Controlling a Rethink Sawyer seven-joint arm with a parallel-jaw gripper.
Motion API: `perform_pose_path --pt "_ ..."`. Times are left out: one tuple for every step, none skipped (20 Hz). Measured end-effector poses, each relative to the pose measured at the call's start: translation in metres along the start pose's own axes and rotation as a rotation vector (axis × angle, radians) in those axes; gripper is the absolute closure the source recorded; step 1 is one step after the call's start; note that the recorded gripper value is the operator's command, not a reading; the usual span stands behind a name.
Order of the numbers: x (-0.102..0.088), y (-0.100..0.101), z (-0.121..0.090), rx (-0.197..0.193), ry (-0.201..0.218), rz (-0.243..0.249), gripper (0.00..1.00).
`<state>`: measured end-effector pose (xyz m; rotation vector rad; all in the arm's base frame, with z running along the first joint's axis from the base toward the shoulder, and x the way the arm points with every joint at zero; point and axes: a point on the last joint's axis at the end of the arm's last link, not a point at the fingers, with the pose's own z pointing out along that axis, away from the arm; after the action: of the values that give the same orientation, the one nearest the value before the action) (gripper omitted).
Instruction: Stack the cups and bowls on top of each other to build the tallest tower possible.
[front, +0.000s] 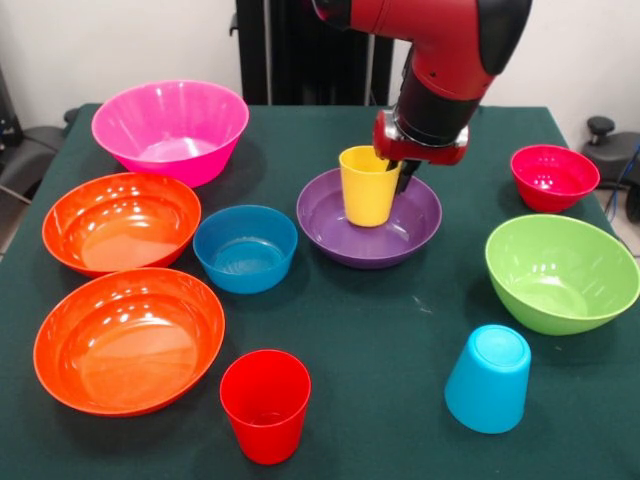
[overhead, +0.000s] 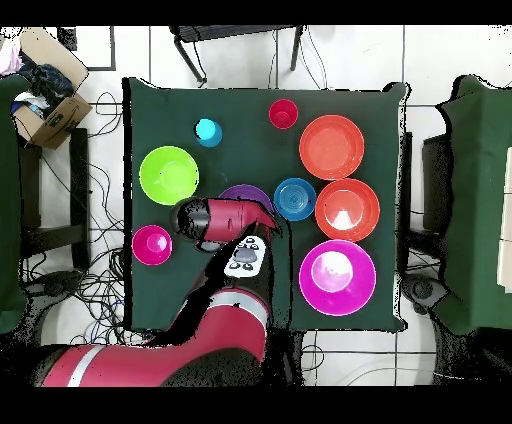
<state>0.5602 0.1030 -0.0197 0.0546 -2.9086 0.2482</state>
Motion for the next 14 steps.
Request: perform_pose_path --pt "-0.0004 0.0001 -0.0002 0.000 -0.001 0.000 1.00" --pt "-0.0008 0.0001 -0.0004 0.000 -0.002 0.000 1.00" --pt "-0.0012 0.0000 -0.0006 0.000 -0.003 0.000 1.00" --pt "-0.0016 0.0000 -0.0008 0.000 -0.004 0.000 1.00" --pt "-0.0019 0.0000 -0.0010 0.000 -0.004 0.000 1.00" --pt "-0.0023 0.0000 -0.0012 0.000 -0.005 0.000 1.00" --pt "-0.0026 -0.0001 -0.0013 0.000 -0.006 0.000 1.00" --pt "-0.0031 -0.0001 -0.0015 0.000 -0.007 0.000 1.00" --pt "-0.0035 -0.0001 -0.0017 0.001 -0.008 0.000 1.00" --pt "-0.0040 -0.0001 -0.0020 0.001 -0.009 0.000 1.00" --pt "-0.0044 -0.0001 -0.0022 0.001 -0.010 0.000 1.00" --pt "-0.0059 -0.0002 -0.0030 0.001 -0.013 0.000 1.00" --pt "-0.0074 -0.0003 -0.0037 0.001 -0.016 -0.001 1.00" --pt "-0.0085 -0.0004 -0.0043 0.001 -0.018 -0.001 1.00"
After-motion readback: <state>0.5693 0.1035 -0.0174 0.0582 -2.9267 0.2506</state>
